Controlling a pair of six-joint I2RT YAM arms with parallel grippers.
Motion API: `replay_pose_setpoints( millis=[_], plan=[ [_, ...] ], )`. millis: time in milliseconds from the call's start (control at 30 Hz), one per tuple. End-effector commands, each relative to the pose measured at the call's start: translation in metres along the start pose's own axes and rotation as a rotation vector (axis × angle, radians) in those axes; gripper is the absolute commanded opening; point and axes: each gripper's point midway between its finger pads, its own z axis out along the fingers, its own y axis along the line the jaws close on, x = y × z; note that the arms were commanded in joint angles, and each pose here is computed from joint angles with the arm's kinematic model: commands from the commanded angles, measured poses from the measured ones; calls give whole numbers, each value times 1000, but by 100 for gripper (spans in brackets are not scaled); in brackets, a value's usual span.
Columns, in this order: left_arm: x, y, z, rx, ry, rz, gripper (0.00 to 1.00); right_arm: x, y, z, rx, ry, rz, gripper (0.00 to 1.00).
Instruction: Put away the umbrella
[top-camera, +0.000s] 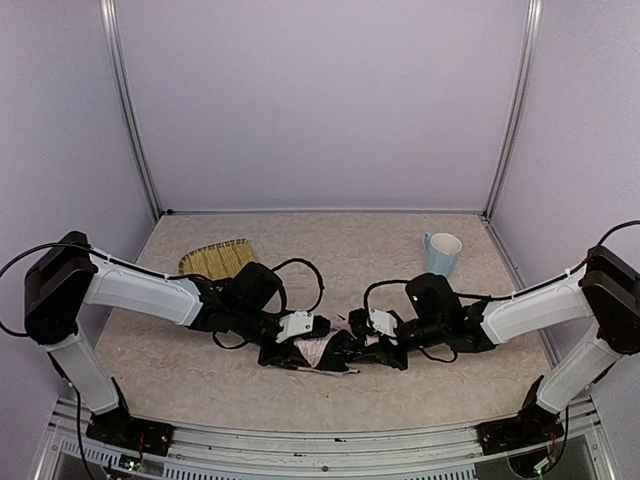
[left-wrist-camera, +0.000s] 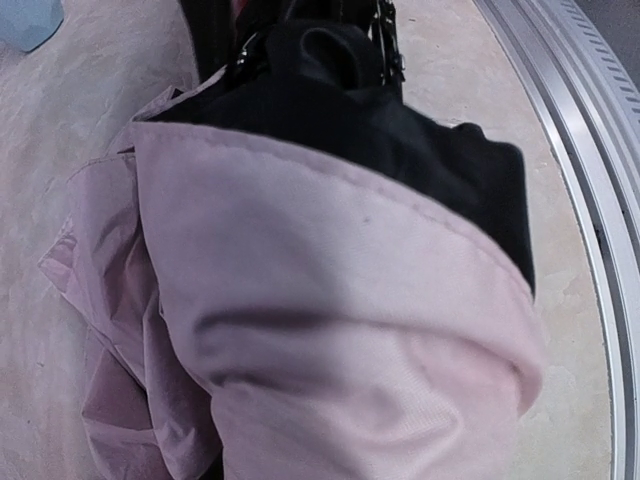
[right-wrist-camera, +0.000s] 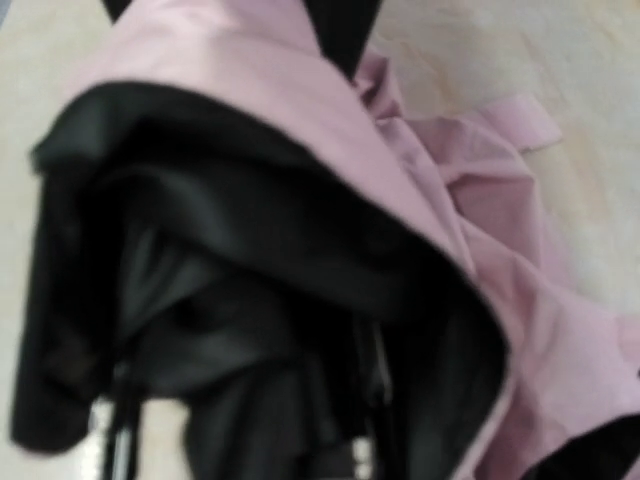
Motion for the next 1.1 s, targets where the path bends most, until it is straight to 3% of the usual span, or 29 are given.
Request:
replay_pose_setpoints(
  millis=[0, 67, 133, 167, 200, 367, 467, 633, 733, 833, 933, 967, 1067],
  plan=[
    [-16, -6, -10, 29, -57, 23, 25, -32, -2, -5, 8, -94, -35, 13],
    [-22, -1, -14, 0, -70, 19, 35, -38, -3, -7, 8, -100, -38, 5],
    [-32, 11, -23, -74, -98, 10, 64, -47, -8, -12, 26, -106, -40, 0],
    [-38, 17, -31, -123, -119, 13, 92, -52, -10, -15, 42, -113, -43, 0],
    [-45, 25, -41, -181, -147, 16, 98, -57, -15, -19, 69, -120, -46, 0],
    [-90, 49, -115, -463, -320, 32, 99, -86, -41, -51, 194, -187, -49, 0],
    [-118, 47, -160, -543, -434, 32, 99, -113, -52, -77, 219, -263, -64, 0],
    [-145, 40, -245, -748, -798, -35, 99, -154, -64, -117, 277, -386, -106, 0],
    [-152, 16, -270, -729, -933, 15, 99, -176, -74, -135, 330, -436, -119, 0],
    [-159, 4, -269, -691, -919, 55, 96, -191, -72, -142, 320, -467, -160, 0],
    [-150, 12, -259, -775, -832, 54, 68, -200, -65, -146, 285, -494, -208, 0],
    [-144, 15, -254, -792, -798, 50, 63, -203, -61, -147, 269, -503, -224, 0],
    [-128, 20, -235, -807, -670, 98, 70, -209, -54, -149, 232, -510, -263, 0]
  ],
)
